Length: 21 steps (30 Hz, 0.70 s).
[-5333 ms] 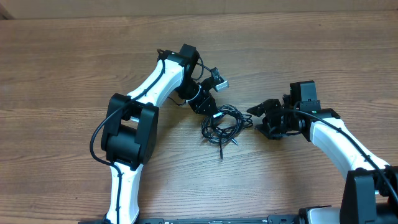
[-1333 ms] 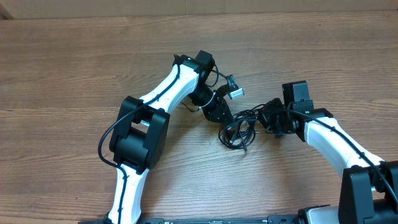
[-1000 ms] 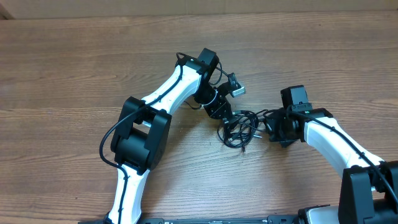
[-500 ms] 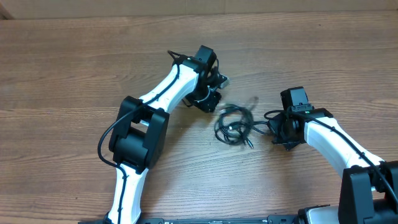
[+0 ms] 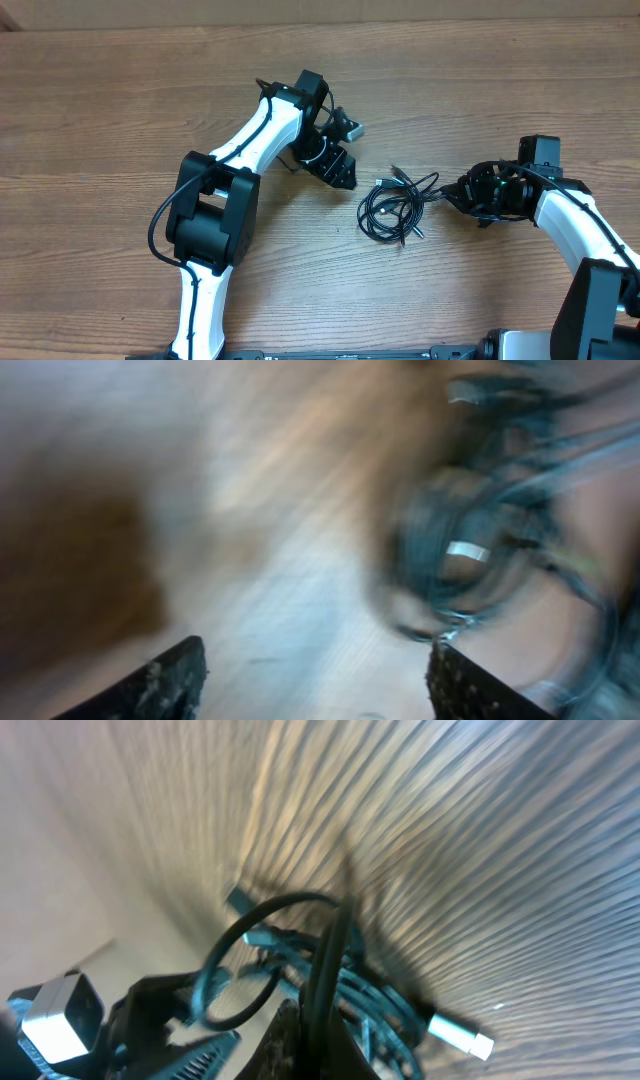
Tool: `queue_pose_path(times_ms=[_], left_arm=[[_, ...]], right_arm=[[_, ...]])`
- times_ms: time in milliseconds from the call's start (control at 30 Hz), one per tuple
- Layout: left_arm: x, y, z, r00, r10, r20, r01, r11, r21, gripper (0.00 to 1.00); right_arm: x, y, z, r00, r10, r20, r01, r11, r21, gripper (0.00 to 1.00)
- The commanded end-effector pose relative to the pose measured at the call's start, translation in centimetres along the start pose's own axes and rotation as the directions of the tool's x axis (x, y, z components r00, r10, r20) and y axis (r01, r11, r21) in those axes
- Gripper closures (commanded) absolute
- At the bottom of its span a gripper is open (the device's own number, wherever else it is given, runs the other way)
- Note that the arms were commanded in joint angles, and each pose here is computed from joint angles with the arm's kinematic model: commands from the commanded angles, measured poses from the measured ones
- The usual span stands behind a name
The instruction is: Untangle cables
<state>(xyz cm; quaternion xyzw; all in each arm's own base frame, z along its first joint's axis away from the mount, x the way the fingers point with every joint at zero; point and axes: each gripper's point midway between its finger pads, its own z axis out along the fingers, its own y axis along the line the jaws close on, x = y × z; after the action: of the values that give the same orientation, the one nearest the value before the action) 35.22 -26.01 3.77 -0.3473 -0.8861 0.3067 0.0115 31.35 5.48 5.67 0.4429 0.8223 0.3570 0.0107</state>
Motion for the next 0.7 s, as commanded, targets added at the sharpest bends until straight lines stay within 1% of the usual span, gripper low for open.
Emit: queue_pose_path(times_ms=[0, 100, 167, 200, 233, 300, 367, 533, 667], left_arm=[[-1.3, -4.3, -0.1, 0.983, 0.153, 0.102, -0.172, 0.959, 0.226, 0.27], [-1.2, -4.9, 0.3, 0.982, 0.164, 0.091, -0.181, 0.956, 0.231, 0.29], [-1.2, -5.1, 0.6, 0.981, 0.177, 0.083, -0.191, 0.956, 0.224, 0.37], [-1.2, -5.1, 0.9, 0.980, 0.184, 0.076, -0.196, 0.957, 0.213, 0.43], [-1.1, -4.9, 1.1, 0.981, 0.186, 0.062, -0.194, 0.962, 0.193, 0.46], [-0.8, -4.2, 1.7, 0.987, 0.160, 0.024, -0.162, 0.977, 0.139, 0.45], [-0.6, -4.0, 2.3, 0.991, 0.133, 0.001, -0.132, 0.984, 0.116, 0.44], [-0.1, -4.5, 3.7, 0.990, 0.135, -0.032, -0.130, 0.983, 0.133, 0.42], [0.6, -4.3, 5.4, 0.993, 0.093, -0.079, -0.081, 0.987, 0.137, 0.42]], right_arm=[[1.4, 2.2, -0.4, 0.994, -0.063, -0.093, 0.053, 0.993, -0.101, 0.96], [1.5, 2.3, -0.4, 0.993, -0.072, -0.093, 0.062, 0.992, -0.106, 0.96], [1.4, 2.4, -0.3, 0.993, -0.074, -0.090, 0.064, 0.992, -0.105, 0.96], [1.4, 2.4, -0.3, 0.993, -0.075, -0.090, 0.065, 0.992, -0.107, 0.96], [1.4, 2.4, -0.3, 0.993, -0.076, -0.089, 0.066, 0.992, -0.108, 0.96], [1.4, 2.5, -0.3, 0.993, -0.077, -0.088, 0.068, 0.992, -0.109, 0.96], [1.4, 2.5, -0.4, 0.993, -0.078, -0.088, 0.068, 0.992, -0.109, 0.96], [1.2, 2.7, -0.4, 0.993, -0.083, -0.081, 0.073, 0.990, -0.118, 0.96], [1.3, 2.7, -0.4, 0.995, -0.048, -0.087, 0.038, 0.992, -0.116, 0.96]])
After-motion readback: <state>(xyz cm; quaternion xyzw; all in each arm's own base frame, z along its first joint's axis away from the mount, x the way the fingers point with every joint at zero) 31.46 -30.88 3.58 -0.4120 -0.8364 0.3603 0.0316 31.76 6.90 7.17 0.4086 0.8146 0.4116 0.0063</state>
